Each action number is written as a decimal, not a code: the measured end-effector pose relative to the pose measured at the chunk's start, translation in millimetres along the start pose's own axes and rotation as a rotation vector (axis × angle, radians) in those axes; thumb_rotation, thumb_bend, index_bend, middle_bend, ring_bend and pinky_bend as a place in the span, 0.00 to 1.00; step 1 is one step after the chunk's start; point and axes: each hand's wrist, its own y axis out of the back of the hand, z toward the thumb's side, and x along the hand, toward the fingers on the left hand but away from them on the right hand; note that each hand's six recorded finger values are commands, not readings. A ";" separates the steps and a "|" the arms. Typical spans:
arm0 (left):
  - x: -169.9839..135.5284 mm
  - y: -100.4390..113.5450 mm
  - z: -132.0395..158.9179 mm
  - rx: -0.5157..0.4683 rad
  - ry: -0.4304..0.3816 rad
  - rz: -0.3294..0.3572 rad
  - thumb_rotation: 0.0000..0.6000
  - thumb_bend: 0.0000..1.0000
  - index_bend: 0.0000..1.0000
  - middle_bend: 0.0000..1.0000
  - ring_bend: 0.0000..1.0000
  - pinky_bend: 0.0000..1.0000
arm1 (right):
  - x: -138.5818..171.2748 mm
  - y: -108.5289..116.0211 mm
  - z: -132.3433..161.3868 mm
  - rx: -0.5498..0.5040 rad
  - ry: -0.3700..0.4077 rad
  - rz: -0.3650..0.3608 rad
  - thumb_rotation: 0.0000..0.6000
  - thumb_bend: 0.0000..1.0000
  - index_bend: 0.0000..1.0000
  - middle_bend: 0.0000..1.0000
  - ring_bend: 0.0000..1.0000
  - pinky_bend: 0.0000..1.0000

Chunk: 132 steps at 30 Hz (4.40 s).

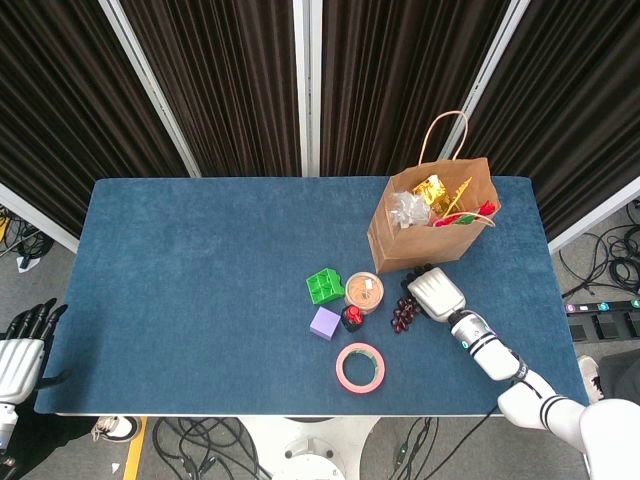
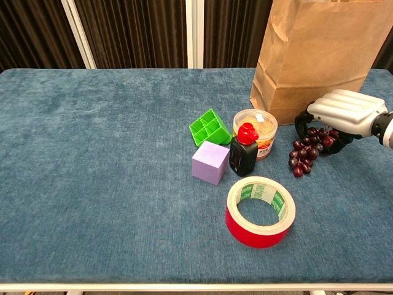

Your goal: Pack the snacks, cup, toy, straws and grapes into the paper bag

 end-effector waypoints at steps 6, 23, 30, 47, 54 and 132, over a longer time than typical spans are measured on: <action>-0.7 0.2 0.5 -0.003 -0.001 0.000 1.00 0.06 0.07 0.04 0.00 0.11 | 5.6 5.3 -4.0 0.002 -0.009 -0.027 1.00 0.30 0.71 0.58 0.48 0.55; 0.2 1.1 7.7 -0.013 -0.014 0.003 1.00 0.06 0.07 0.04 0.00 0.11 | 31.8 70.2 -16.5 -0.051 -0.003 -0.192 1.00 0.34 0.87 0.70 0.61 0.73; 2.3 4.4 14.9 -0.014 -0.033 0.012 1.00 0.06 0.07 0.04 0.00 0.11 | 40.8 131.8 9.9 -0.087 0.062 -0.320 1.00 0.34 0.87 0.70 0.61 0.73; 1.0 12.2 20.3 -0.029 -0.037 0.027 1.00 0.06 0.07 0.04 0.00 0.11 | 46.2 332.2 75.1 -0.005 0.078 -0.683 1.00 0.34 0.88 0.70 0.61 0.73; 1.3 10.5 18.9 -0.035 -0.032 0.024 1.00 0.06 0.07 0.04 0.00 0.11 | 41.7 363.5 21.1 0.067 -0.140 -0.770 1.00 0.35 0.88 0.70 0.61 0.73; 3.7 16.3 26.8 -0.033 -0.053 0.030 1.00 0.06 0.07 0.04 0.00 0.11 | 111.2 217.8 35.2 -0.221 -0.060 -0.423 1.00 0.06 0.27 0.23 0.04 0.06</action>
